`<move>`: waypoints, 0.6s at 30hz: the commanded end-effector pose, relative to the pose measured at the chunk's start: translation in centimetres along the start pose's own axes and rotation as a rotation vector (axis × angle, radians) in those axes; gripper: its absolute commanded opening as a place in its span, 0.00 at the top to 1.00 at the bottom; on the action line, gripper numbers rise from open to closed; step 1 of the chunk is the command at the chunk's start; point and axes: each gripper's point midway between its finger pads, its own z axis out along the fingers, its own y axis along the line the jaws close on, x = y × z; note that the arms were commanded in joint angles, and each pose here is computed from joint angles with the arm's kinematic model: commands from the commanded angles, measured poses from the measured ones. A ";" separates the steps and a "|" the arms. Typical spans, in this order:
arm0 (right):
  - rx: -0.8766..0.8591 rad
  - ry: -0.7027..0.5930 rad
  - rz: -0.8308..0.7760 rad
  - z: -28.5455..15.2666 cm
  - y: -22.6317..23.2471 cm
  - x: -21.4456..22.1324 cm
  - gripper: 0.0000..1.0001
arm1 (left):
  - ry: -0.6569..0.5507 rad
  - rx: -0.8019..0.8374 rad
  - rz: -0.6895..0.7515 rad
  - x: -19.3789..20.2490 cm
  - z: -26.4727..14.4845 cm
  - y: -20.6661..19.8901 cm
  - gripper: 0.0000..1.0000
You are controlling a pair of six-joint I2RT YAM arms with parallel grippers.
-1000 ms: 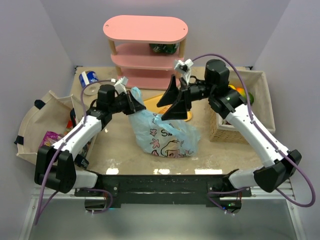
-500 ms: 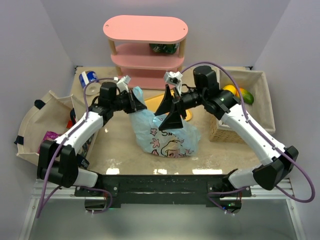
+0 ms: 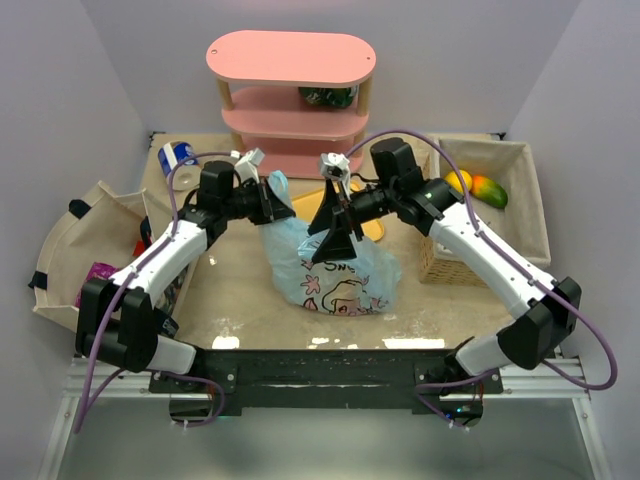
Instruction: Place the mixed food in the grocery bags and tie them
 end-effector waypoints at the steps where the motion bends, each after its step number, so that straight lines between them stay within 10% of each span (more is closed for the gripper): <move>1: -0.018 0.000 -0.043 0.4 -0.4 0.1 0.07 | -0.020 0.036 0.054 -1.4 -0.7 -1.4 1.00; 14: -0.087 -0.048 0.116 -1.0 1.5 -0.7 0.68 | -0.044 0.069 0.121 -1.7 -1.7 -2.5 1.00; 16: -0.057 -0.050 0.138 -1.4 1.1 -1.0 1.00 | -0.048 0.075 0.157 -1.8 -1.9 -2.8 1.00; 18: 0.011 -0.061 0.178 -2.2 -0.2 -1.7 1.00 | -0.041 0.077 0.195 -1.6 -2.2 -2.8 1.00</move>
